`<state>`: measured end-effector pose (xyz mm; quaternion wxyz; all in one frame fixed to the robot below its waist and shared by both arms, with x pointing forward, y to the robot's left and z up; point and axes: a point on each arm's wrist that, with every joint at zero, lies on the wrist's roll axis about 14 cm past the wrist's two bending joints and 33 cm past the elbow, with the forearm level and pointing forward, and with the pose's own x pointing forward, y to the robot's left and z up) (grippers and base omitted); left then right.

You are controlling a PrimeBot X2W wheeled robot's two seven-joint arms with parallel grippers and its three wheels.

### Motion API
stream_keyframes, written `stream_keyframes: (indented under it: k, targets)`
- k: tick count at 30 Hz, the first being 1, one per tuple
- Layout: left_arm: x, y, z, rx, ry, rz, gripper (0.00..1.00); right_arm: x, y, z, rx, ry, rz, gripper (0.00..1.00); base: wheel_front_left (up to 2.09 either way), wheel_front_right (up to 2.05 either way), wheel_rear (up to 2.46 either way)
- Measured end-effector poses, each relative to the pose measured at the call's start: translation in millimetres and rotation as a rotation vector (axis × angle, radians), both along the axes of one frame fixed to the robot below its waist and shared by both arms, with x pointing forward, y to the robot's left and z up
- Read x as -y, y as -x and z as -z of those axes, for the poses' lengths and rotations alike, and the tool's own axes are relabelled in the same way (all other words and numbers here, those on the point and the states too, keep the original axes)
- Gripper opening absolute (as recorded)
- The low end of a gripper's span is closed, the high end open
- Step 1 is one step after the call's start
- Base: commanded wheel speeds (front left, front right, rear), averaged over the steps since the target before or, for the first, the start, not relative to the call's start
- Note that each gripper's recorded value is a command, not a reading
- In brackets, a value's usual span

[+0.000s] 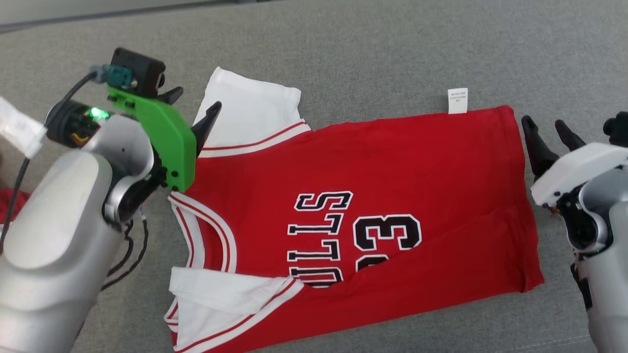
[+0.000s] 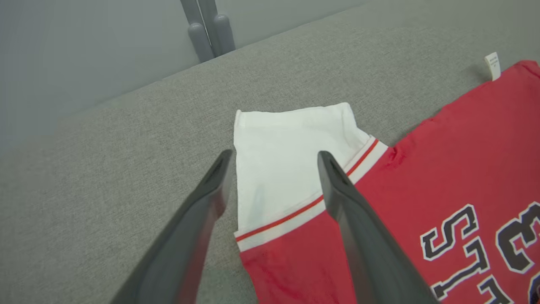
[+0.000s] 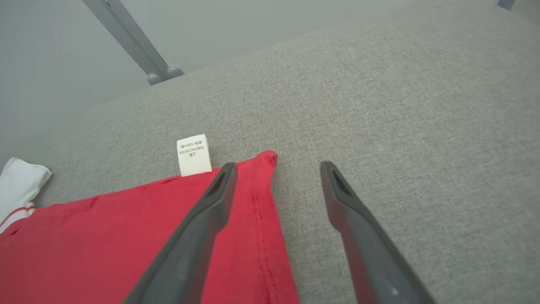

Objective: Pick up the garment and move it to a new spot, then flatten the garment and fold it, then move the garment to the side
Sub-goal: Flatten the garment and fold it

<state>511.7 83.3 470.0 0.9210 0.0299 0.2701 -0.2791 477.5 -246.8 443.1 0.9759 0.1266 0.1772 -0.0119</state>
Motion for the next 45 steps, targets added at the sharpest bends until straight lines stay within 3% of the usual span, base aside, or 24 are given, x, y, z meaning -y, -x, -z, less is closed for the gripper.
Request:
stream_keyframes:
  k: [10,27,29,30,31,32,45]
  targets:
    - [28,-40,44,-0.176,-0.079,0.103,1.00,-21,-37,50,-0.190,-0.038,-0.072,1.00,0.00,0.00,0.00]
    - [15,-79,101,-0.318,-0.161,0.068,1.00,-21,-45,52,-0.214,-0.034,-0.129,1.00,0.00,0.00,0.00]
    - [14,-81,104,-0.325,-0.165,0.062,1.00,-19,-45,51,-0.211,-0.031,-0.129,0.73,0.00,0.00,0.00]
    - [15,-82,104,-0.329,-0.160,0.057,0.62,-19,-45,51,-0.207,-0.028,-0.131,0.36,0.00,0.00,0.00]
    - [15,-83,105,-0.333,-0.157,0.054,0.25,-19,-45,50,-0.202,-0.025,-0.134,0.20,0.00,0.00,0.00]
    - [15,-83,105,-0.330,-0.153,0.052,0.00,-19,-45,49,-0.196,-0.021,-0.137,0.00,0.00,0.00,0.00]
    - [10,-79,61,-0.226,-0.110,0.030,0.00,-6,-50,14,-0.030,-0.012,-0.071,0.00,0.00,0.00,0.00]
